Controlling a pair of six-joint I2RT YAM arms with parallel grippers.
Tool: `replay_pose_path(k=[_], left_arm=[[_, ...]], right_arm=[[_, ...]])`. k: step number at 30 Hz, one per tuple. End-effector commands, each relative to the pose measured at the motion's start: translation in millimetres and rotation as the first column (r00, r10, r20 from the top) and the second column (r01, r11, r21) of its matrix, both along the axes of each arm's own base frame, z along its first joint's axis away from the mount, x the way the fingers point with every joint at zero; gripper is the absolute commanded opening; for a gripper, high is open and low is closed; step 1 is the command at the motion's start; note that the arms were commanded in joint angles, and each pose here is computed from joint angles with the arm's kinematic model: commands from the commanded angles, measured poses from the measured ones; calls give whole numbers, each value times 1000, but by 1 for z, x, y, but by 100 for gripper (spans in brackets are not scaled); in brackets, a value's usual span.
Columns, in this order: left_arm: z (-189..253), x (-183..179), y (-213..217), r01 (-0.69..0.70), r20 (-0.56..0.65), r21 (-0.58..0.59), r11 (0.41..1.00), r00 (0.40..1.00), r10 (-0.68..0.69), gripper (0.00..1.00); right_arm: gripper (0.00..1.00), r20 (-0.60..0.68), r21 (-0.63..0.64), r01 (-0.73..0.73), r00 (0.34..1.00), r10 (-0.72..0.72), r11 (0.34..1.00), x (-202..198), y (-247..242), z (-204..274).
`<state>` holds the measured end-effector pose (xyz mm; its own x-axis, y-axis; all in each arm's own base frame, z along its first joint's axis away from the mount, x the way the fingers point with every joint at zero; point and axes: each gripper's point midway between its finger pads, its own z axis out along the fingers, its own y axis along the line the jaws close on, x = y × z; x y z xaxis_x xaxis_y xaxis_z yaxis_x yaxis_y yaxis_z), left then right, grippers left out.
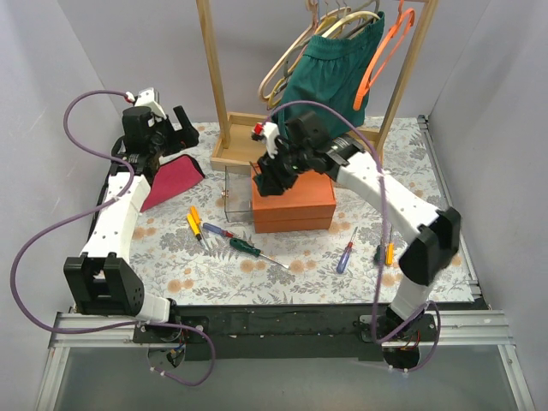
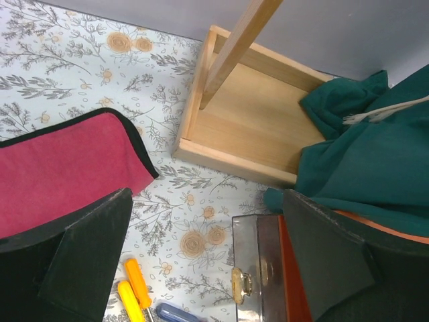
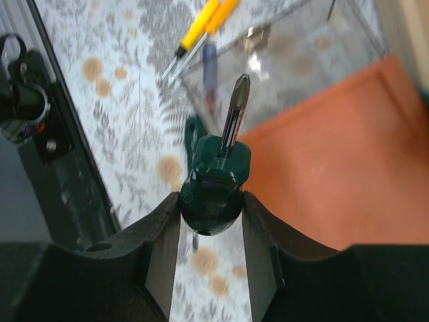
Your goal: Sort the tools into containers
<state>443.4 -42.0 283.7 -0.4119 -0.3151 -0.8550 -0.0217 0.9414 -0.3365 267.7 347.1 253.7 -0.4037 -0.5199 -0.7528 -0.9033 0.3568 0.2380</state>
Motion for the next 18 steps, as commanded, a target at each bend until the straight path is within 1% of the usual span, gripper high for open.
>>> replay_pose_path(k=[1,2,3,4,8,9,11,13,14,16,17,18], left_arm=[[23,-16,8,-15,66,23,1000,998,13,95],[26,-20,8,-12,73,21,1000,997,10,95],[28,-22,8,-11,79,20,1000,997,9,95],[30,-23,10,-14,84,19,1000,996,12,95],[38,-30,11,-12,105,15,1000,994,10,95],[40,-31,25,-44,110,14,999,993,42,95],[40,-34,27,-49,109,8,999,993,48,95],[38,-36,29,-53,107,-2,999,993,53,95],[39,-37,30,-55,108,-7,998,993,55,95],[35,-38,28,-47,98,-19,999,994,49,95],[35,-37,27,-41,94,-25,999,995,43,95],[33,-37,27,-38,88,-26,999,995,40,95]], right_arm=[[1,2,84,-24,1000,24,996,30,55,2],[1,16,107,-25,1000,23,994,35,64,11],[1,4,105,-27,1000,27,994,36,70,7],[1,-17,99,-16,1000,18,995,40,76,-1],[1,-96,61,18,995,-12,998,38,87,-27],[1,-111,59,9,994,-3,998,33,90,-32],[2,-124,46,9,992,-3,999,32,92,-39],[19,-116,30,30,993,-27,999,33,92,-42],[37,-113,25,40,993,-37,999,35,91,-42],[48,-90,21,57,994,-54,998,37,88,-37],[64,-80,22,64,995,-62,998,39,87,-34],[68,-68,26,73,995,-71,997,39,83,-29]])
